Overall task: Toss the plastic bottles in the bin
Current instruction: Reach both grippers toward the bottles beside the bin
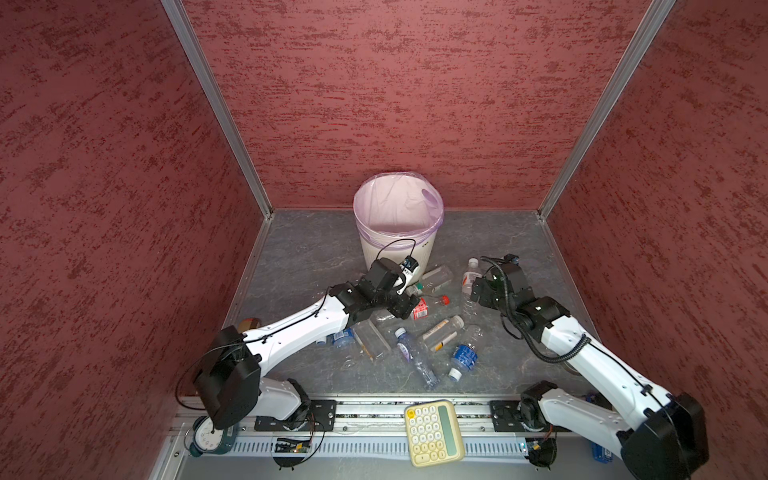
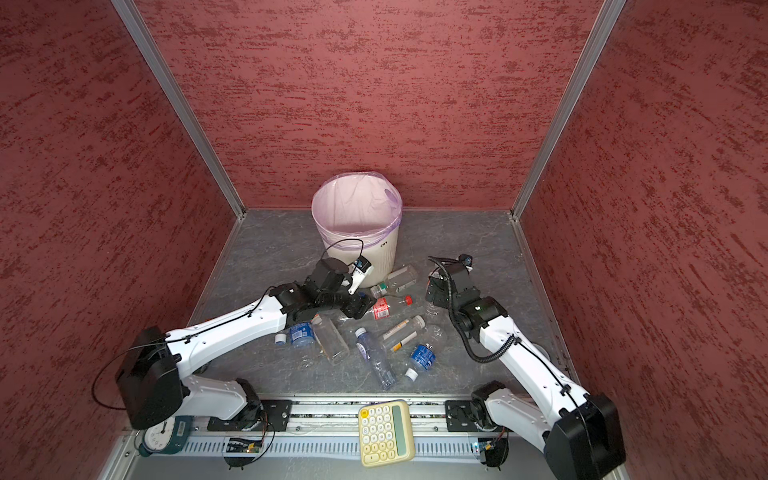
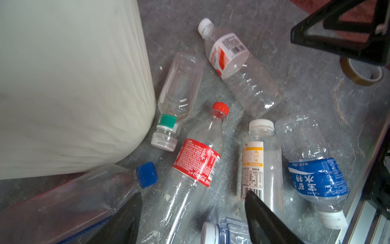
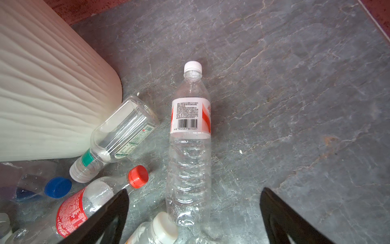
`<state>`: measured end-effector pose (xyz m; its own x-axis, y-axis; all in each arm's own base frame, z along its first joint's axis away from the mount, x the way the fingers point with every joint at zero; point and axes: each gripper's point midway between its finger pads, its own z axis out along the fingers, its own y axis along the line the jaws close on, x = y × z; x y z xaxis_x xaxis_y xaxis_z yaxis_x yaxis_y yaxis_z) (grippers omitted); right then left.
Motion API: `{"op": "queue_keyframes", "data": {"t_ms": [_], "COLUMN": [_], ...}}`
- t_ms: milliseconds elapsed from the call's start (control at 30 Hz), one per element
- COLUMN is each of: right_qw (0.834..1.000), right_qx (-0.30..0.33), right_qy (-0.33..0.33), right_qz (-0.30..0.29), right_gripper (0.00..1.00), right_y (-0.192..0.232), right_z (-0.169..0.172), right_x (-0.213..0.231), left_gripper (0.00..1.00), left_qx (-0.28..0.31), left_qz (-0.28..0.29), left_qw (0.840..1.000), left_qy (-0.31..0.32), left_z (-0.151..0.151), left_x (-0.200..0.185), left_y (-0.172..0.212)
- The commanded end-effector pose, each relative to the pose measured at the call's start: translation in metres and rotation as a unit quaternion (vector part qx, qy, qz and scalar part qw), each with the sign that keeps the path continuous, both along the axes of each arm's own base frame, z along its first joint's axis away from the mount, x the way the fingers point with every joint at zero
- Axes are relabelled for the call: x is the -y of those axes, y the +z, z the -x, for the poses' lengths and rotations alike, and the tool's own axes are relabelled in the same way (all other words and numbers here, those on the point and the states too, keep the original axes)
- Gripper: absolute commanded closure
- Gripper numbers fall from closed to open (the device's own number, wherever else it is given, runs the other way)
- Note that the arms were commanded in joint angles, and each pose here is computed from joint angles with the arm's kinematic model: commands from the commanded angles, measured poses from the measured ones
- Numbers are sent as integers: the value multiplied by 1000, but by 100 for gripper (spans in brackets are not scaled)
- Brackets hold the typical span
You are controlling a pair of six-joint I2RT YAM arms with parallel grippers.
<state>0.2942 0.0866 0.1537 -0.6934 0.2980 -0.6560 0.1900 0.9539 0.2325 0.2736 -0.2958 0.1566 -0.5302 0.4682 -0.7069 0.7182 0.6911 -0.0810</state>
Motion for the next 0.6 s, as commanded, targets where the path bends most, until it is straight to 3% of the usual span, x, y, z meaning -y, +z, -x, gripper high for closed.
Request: {"op": "queue_keyframes", "data": {"t_ms": [0, 567], "right_qw": [1000, 999], "right_qx": [-13, -36], "right_qy": [11, 19], "right_qz": [-7, -5], "right_gripper": [3, 2], "right_y": [-9, -27], "right_z": [5, 7], "right_x": [-5, -9], "left_gripper": [22, 24], "left_qx": [-26, -98], "left_qz": [-28, -105], "left_qw": [998, 986], "left_qy": [-40, -83], "left_z": [11, 6], "left_x": [7, 27], "left_y": [-14, -71]}}
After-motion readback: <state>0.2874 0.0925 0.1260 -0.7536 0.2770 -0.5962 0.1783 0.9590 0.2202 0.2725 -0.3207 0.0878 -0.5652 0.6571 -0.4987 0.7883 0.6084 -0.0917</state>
